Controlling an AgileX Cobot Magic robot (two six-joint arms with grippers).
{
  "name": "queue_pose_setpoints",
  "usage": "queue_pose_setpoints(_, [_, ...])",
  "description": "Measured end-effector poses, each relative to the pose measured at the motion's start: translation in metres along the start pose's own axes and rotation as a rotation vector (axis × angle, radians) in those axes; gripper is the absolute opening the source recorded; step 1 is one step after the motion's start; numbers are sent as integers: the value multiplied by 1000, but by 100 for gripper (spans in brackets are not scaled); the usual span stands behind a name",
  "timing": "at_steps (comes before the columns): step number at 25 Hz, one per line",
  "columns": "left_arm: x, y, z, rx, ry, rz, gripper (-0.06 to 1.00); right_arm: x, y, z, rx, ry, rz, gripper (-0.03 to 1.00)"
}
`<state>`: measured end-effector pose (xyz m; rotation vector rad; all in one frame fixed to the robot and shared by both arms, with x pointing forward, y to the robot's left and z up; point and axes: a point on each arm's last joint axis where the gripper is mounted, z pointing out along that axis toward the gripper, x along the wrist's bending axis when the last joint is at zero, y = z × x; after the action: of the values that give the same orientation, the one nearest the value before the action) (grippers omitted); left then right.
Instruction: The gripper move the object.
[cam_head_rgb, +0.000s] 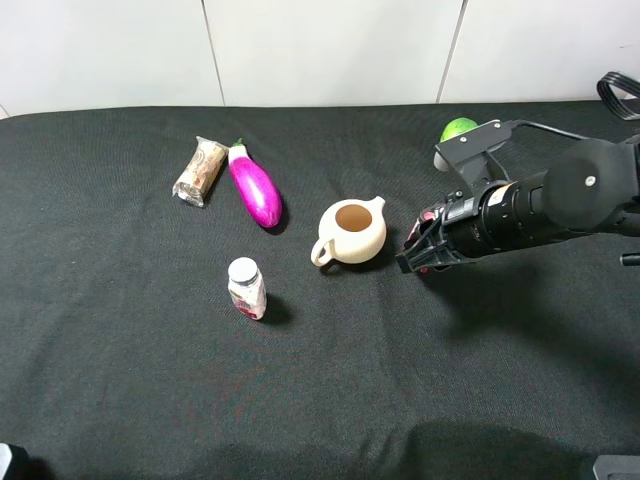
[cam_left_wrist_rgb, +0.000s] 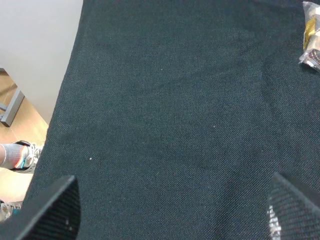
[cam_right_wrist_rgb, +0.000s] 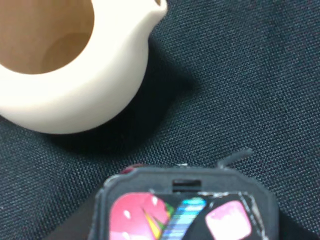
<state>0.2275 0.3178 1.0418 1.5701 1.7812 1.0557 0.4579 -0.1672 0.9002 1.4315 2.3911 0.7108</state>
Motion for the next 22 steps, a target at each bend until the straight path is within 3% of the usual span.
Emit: queue_pose_setpoints(22, [0,0,0,0,0,0,79,-2,-6,18,35,-26,21,34])
